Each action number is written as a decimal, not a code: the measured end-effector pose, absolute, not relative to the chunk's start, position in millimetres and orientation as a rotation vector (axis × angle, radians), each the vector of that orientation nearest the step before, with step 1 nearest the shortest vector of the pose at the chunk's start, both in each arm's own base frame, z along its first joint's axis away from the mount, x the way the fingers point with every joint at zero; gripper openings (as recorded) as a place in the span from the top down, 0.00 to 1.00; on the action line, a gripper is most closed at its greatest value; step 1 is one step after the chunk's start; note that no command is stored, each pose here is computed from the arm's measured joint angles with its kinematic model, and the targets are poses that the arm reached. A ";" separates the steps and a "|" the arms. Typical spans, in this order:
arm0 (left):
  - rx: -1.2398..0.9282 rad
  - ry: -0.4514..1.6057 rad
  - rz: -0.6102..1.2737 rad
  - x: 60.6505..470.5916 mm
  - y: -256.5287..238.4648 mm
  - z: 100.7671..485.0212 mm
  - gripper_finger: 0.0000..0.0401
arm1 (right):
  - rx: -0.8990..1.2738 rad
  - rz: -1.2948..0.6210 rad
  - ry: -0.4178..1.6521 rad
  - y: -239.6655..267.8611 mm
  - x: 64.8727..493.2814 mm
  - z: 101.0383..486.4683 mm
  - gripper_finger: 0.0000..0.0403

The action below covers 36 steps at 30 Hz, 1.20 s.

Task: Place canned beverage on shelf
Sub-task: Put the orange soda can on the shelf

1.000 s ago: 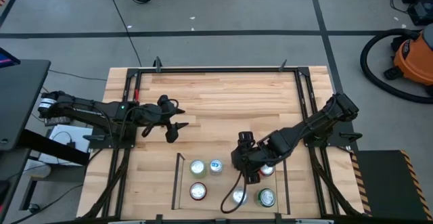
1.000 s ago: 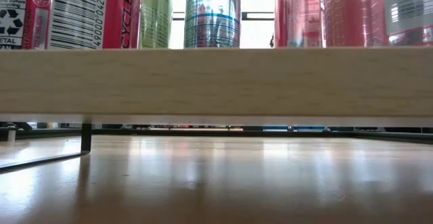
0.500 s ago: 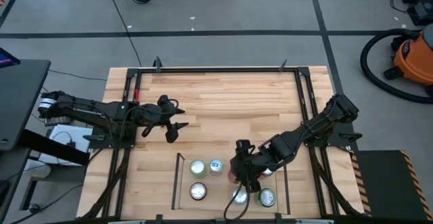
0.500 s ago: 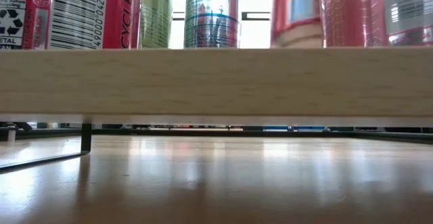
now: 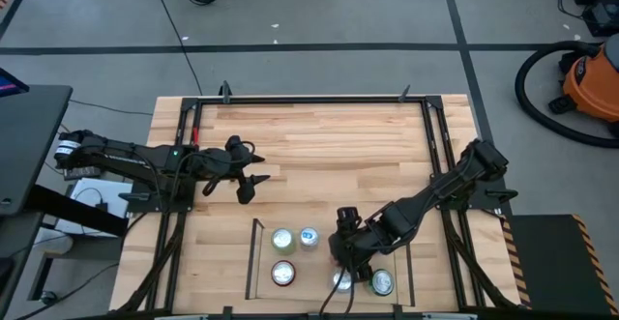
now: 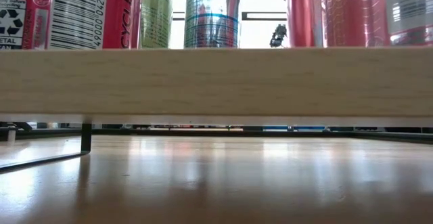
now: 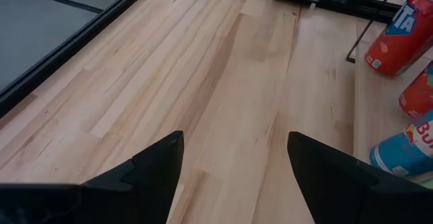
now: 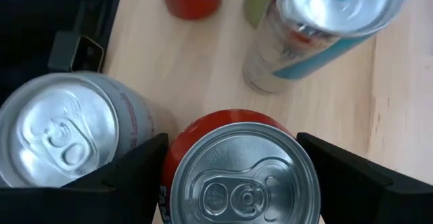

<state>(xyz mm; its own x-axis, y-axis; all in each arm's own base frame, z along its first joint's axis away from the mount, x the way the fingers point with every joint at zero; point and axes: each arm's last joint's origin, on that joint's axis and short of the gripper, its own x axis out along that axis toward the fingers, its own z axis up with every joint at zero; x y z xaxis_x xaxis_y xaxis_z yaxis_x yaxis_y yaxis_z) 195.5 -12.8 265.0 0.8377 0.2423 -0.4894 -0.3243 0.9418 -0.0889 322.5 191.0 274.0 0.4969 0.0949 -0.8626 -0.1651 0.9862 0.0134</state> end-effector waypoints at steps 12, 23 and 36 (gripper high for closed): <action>-0.179 0.493 0.304 195.4 -12.8 264.9 0.32 | -0.113 0.177 1.087 199.6 326.2 257.3 0.17; -0.180 0.493 0.304 195.5 -12.8 264.9 0.32 | -0.128 0.150 1.106 195.9 326.2 254.9 0.08; -0.180 0.493 0.304 195.4 -12.8 264.9 0.32 | -0.074 0.135 1.046 185.2 319.6 279.0 0.08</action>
<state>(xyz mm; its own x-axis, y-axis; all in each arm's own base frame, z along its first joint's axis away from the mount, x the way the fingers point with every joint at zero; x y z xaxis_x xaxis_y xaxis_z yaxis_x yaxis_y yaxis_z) 195.4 -12.8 264.9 0.8373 0.2427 -0.4900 -0.3286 0.9396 -0.0961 319.6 185.2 279.0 0.4938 0.0761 -0.8662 -0.1469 0.9891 0.0031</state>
